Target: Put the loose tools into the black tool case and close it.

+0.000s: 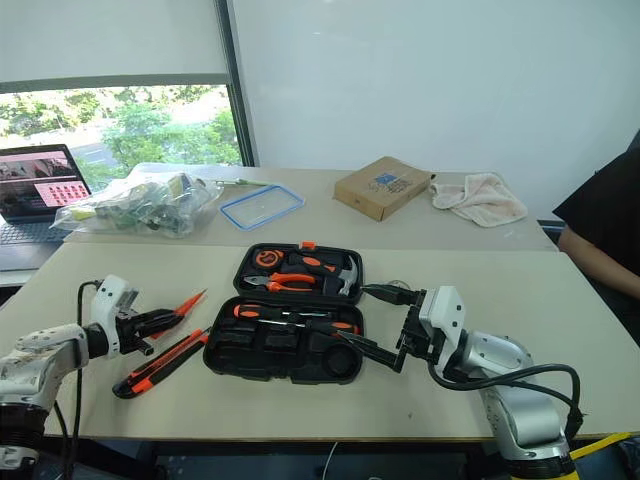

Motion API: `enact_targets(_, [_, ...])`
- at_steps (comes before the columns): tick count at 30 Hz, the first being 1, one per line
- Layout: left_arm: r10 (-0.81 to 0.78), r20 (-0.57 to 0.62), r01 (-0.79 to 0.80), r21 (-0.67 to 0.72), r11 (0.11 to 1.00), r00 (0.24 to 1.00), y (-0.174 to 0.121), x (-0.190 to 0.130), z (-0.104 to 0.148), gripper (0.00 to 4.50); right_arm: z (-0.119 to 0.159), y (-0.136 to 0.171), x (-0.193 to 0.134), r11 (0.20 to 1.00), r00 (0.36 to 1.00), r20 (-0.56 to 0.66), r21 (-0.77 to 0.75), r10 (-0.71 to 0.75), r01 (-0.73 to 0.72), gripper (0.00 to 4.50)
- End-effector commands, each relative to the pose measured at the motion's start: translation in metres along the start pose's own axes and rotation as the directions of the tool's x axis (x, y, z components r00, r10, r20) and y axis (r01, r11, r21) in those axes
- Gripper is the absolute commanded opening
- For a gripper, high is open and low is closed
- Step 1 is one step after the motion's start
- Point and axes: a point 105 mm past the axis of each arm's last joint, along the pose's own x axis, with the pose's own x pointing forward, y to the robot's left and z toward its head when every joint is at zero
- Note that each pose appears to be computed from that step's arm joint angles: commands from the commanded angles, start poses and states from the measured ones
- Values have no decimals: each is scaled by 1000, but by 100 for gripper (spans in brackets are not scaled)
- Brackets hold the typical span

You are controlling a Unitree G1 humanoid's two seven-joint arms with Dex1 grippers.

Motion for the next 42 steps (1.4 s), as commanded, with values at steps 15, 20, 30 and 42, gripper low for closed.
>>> enact_targets(15, [-514,-386,643,479,598,766,-92,73,38,45,13,6,-12,999,1000,-2,-22,-25,25,450])
enact_targets(20, [-525,-441,685,446,577,728,-95,77,24,45,14,6,-14,999,999,-4,-23,-46,46,450])
enact_targets(30, [-470,-515,691,439,574,717,-92,87,6,45,13,7,-12,998,999,2,-20,-54,54,450])
enact_targets(42, [-505,-483,694,413,590,716,-99,88,10,45,13,10,-9,999,999,11,-6,-43,43,450])
